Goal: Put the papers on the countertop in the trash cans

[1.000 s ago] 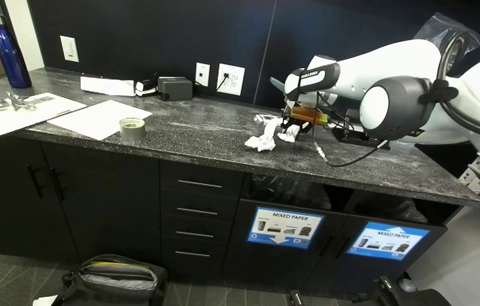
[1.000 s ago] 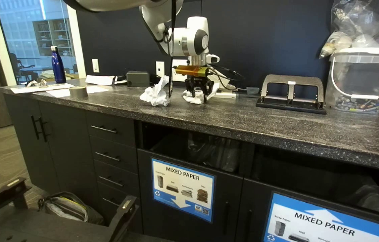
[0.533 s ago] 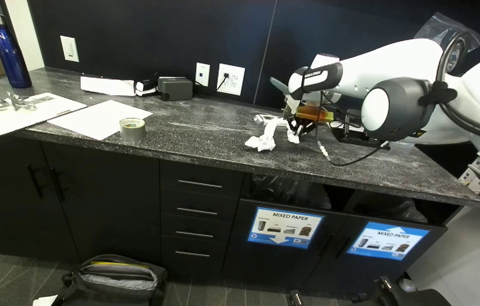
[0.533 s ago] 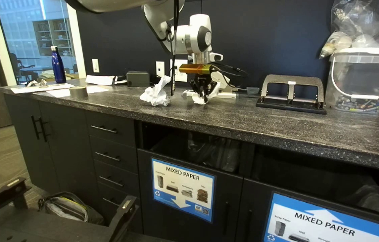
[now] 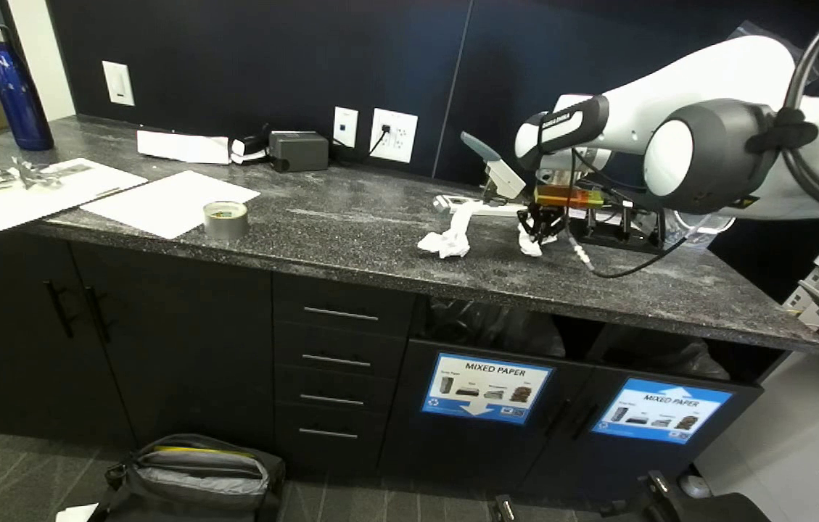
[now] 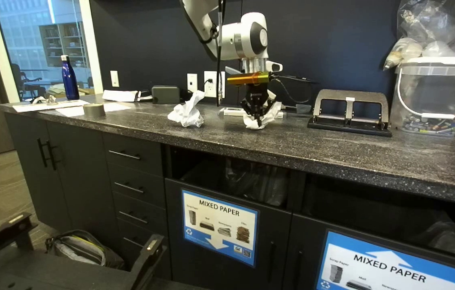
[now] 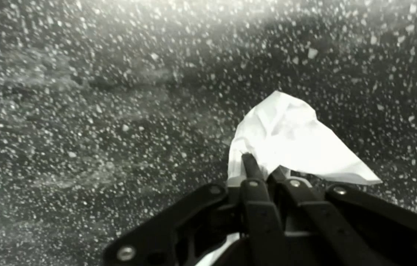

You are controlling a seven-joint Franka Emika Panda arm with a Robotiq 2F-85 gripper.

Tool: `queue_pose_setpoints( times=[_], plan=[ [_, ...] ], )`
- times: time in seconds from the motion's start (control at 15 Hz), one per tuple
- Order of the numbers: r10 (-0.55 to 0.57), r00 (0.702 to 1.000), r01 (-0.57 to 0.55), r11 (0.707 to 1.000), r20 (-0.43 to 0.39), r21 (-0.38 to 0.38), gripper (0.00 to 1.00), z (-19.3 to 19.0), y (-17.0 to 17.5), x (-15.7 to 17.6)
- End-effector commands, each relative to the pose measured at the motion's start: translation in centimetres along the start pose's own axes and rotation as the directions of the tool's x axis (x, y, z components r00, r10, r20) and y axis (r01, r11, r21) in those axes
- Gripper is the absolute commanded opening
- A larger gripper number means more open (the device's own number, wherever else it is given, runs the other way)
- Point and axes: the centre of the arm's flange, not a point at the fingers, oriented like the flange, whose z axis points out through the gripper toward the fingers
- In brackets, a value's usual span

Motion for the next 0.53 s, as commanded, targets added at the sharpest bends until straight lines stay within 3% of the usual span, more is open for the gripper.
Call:
queue_pose_setpoints(
  times=[0.0, 0.47],
  plan=[
    [-0.061, 0.994, 0.060, 0.998, 0.091, 0.012, 0.07, -1.2, 1.8, -7.8],
    [-0.166, 0.962, 0.146, 0.984, 0.217, 0.101, 0.07, 0.2, 1.9, -13.1]
  ],
)
